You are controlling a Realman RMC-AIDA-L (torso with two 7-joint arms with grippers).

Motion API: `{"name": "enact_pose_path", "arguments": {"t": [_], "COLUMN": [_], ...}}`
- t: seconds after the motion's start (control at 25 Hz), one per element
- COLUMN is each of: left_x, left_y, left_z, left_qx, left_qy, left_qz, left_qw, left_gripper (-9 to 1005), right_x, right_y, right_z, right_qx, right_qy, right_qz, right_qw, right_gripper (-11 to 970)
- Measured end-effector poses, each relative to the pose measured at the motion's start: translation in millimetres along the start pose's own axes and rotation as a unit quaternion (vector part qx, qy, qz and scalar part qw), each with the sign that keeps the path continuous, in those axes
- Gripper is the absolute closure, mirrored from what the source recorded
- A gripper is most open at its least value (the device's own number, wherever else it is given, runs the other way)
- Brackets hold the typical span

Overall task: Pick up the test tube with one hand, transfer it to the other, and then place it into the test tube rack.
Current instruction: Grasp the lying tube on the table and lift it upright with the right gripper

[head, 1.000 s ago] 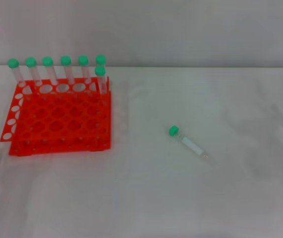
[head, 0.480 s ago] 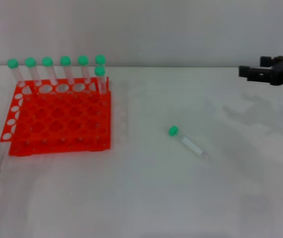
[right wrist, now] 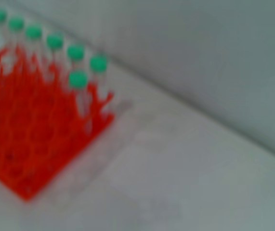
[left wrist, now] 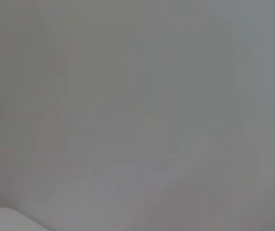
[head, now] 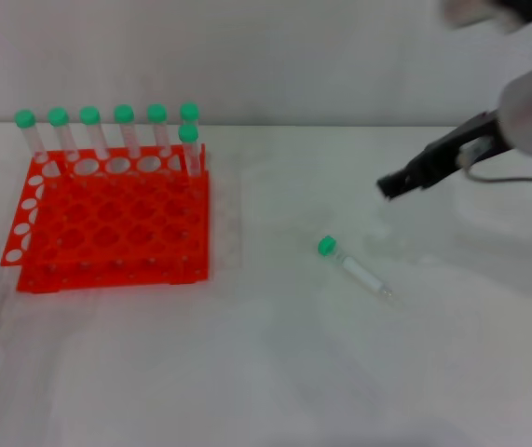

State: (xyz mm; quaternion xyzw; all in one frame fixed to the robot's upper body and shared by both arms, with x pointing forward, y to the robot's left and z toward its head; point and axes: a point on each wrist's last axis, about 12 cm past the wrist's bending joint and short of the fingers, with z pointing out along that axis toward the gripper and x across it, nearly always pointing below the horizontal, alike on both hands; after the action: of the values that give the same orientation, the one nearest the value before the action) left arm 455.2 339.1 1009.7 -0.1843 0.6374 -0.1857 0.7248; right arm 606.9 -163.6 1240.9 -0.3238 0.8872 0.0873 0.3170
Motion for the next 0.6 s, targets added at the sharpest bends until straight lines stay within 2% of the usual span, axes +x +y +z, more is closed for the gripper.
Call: {"name": "enact_pose_path", "arguments": {"t": [0.04, 0.16, 0.32, 0.6], "left_x": [0.0, 0.0, 0.1, 1.1], "left_y": [0.1, 0.1, 0.1, -0.8], "left_z": [0.0, 0.0, 0.0, -0.3], "left_qx": [0.000, 0.000, -0.001, 0.002], "left_qy": [0.000, 0.000, 0.000, 0.003], "left_qz": [0.000, 0.000, -0.002, -0.012], "left_qw": [1.000, 1.000, 1.000, 1.000], "left_gripper": [291, 291, 291, 292], "right_x": [-1.6, -10.9, -12.2, 0.3], "right_y": [3.0, 27.1, 38.8, 39.2], "right_z": [1.7, 20.1, 38.7, 63.4], "right_qx": [0.002, 0.003, -0.006, -0.017], "right_qy": [0.007, 0.059, 0.101, 0.149], "right_qz": [-0.004, -0.025, -0.028, -0.013], "right_qw": [1.000, 0.998, 0.994, 0.989], "right_gripper": [136, 136, 137, 138]}}
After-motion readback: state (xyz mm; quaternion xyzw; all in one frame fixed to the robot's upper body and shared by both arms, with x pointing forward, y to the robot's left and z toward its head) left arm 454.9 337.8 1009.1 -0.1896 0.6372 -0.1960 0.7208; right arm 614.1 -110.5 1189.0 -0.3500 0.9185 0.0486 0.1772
